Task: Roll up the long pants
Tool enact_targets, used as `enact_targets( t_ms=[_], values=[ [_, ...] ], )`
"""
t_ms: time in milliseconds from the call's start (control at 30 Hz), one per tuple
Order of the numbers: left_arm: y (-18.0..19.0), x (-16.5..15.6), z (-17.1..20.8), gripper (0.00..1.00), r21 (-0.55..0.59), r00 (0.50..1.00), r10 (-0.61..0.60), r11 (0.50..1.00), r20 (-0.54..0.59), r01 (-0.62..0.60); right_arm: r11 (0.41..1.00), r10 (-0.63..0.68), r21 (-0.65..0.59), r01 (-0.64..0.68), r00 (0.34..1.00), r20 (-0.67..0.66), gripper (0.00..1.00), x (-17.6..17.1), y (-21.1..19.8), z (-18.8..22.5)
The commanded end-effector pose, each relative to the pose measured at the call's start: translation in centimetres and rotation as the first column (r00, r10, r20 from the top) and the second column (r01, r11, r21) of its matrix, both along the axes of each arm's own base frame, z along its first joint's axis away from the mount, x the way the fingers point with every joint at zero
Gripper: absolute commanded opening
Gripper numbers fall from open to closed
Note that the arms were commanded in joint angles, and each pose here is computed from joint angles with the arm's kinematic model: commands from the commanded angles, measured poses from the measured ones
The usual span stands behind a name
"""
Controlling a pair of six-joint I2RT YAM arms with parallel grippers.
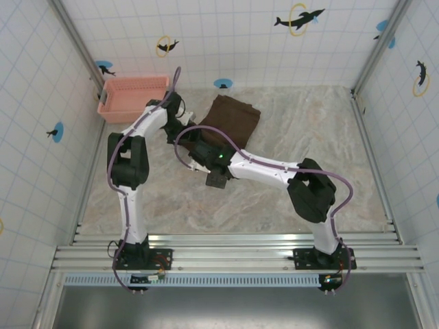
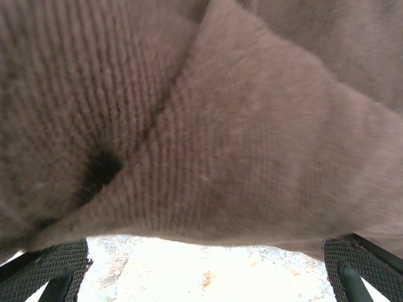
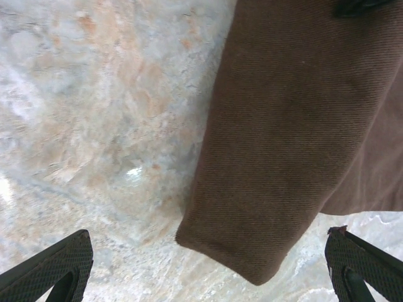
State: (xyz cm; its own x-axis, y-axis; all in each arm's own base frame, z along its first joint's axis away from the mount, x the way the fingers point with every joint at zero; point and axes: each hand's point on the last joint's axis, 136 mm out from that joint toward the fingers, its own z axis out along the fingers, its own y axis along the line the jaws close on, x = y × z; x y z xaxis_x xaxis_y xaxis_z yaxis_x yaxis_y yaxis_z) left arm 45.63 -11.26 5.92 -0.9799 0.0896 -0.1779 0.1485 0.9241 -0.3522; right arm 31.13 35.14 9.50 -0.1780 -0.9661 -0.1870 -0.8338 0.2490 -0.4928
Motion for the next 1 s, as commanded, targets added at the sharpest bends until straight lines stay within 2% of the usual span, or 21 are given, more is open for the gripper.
enact_targets(
  t_ms=[0,267,533,767,867,967],
  values=[
    [-0.4,0.6,-0.7,0.98,-0.022,1.000,0.023,0.999,-0.013,-0.023,0.999,-0.024,-0.033,0.025,0.999,0.025,0.98,1.1,0.4,-2.7],
    [-0.6,0.1,-0.7,0.97,-0.028,0.999,-0.013,1.000,-0.036,0.012,0.995,-0.061,-0.072,0.071,0.989,0.131,0.99,3.6,0.7,-6.1],
    [-0.5,-0.5,-0.4,0.98,-0.029,0.997,-0.040,0.999,-0.073,0.038,0.984,-0.113,-0.111,0.143,0.964,0.241,0.98,7.2,-1.1,-9.2],
    [-0.4,-1.4,-0.3,0.98,-0.060,0.995,-0.023,0.998,-0.102,0.017,0.975,-0.160,-0.133,0.176,0.979,0.124,0.64,8.6,-3.2,-12.1],
    [-0.6,-1.5,0.1,0.97,-0.074,0.995,-0.022,0.997,-0.098,0.015,0.981,-0.163,-0.100,0.166,0.986,0.040,0.49,8.2,-3.4,-12.2],
    [-0.7,-1.4,0.3,0.98,-0.088,0.994,-0.016,0.996,-0.104,0.006,0.989,-0.141,-0.058,0.138,0.989,-0.051,0.39,7.4,-3.2,-11.7]
  ],
)
